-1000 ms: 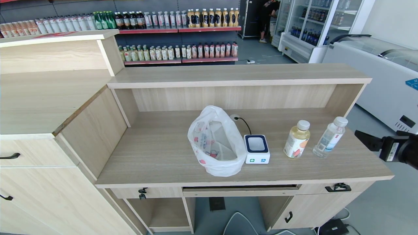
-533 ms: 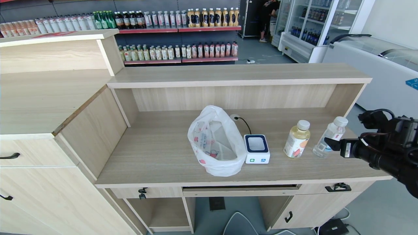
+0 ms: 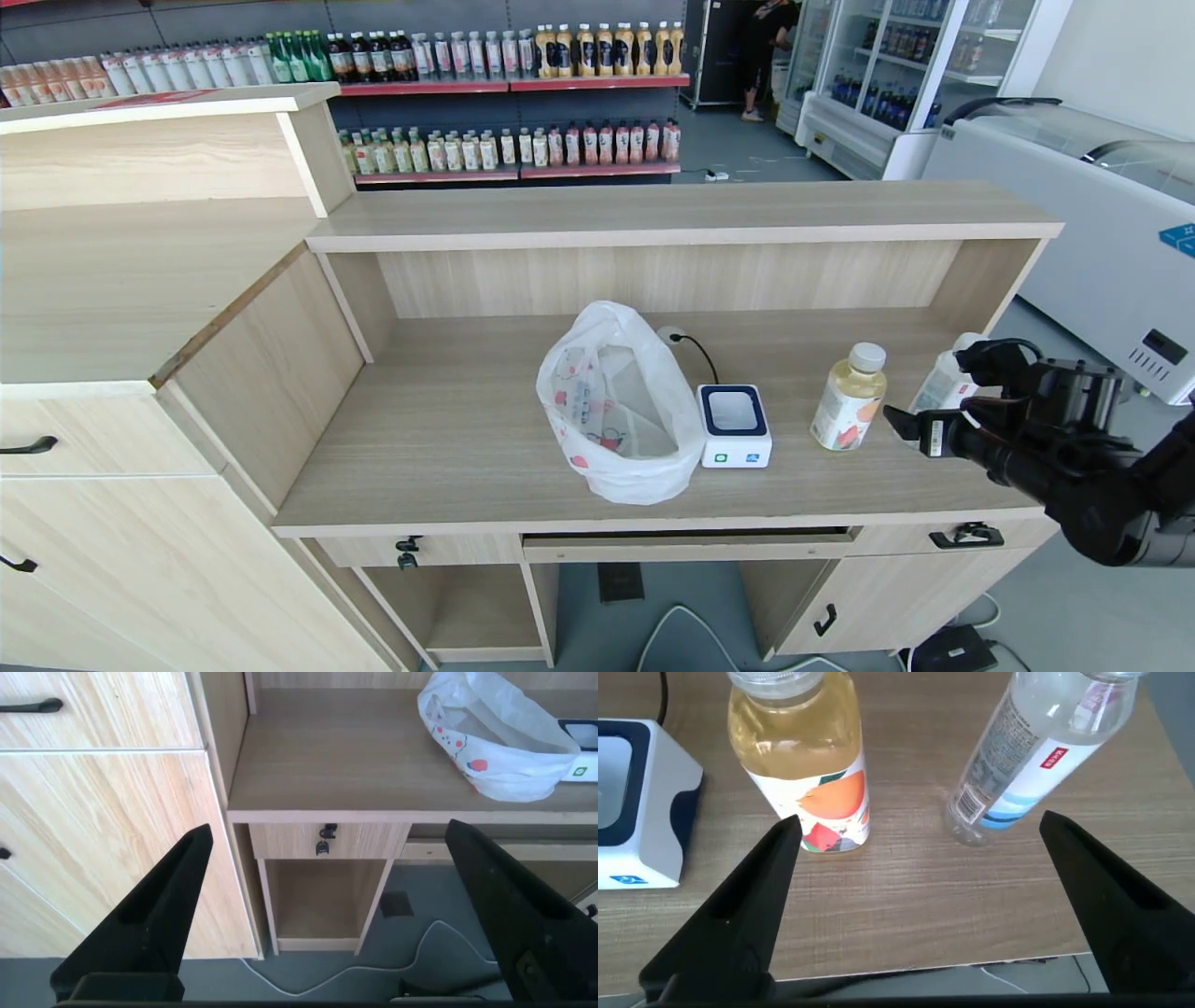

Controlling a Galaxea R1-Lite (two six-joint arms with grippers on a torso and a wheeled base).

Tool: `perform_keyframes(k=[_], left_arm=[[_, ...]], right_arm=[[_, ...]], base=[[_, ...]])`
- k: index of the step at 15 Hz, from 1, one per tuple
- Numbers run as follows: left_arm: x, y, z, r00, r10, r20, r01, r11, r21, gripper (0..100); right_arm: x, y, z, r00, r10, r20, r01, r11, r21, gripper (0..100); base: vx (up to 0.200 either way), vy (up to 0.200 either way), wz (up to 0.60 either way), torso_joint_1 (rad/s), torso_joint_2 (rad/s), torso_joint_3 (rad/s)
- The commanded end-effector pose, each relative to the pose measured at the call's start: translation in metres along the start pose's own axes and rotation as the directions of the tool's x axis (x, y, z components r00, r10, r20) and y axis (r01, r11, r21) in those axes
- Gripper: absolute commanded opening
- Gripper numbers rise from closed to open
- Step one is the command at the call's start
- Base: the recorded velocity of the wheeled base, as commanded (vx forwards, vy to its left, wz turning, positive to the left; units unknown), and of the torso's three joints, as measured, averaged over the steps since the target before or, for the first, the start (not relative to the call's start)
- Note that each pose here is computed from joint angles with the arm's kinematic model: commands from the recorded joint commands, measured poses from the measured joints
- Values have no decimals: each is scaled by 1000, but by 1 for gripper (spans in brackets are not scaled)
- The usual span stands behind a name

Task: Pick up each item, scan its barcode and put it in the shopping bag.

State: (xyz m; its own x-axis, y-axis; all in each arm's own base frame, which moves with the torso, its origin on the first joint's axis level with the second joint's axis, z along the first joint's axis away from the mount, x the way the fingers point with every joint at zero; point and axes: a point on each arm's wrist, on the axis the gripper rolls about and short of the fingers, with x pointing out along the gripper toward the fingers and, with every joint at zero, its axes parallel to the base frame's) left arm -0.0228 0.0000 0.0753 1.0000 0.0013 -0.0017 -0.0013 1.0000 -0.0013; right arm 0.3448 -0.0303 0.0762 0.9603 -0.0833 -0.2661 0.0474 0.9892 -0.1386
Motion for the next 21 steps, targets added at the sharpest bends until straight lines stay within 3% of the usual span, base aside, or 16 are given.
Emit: perform_keyframes(k=[1,16,21], left_arm=[[0,0,0,1000,0,-1,0,1000,0,100],[0,0,0,1000,0,-1,0,1000,0,100],[0,0,0,1000,0,-1,0,1000,0,100]], right_arm=[[14,10,-7,1000,28,-11,-28,1000,-2,100],[63,63,-23,992,129,-3,-129,991,-37,100],[81,78,-22,992,117,46,-115,992,-45,100]], base=[[0,0,0,0,0,0],[0,0,0,0,0,0],[0,0,0,0,0,0]])
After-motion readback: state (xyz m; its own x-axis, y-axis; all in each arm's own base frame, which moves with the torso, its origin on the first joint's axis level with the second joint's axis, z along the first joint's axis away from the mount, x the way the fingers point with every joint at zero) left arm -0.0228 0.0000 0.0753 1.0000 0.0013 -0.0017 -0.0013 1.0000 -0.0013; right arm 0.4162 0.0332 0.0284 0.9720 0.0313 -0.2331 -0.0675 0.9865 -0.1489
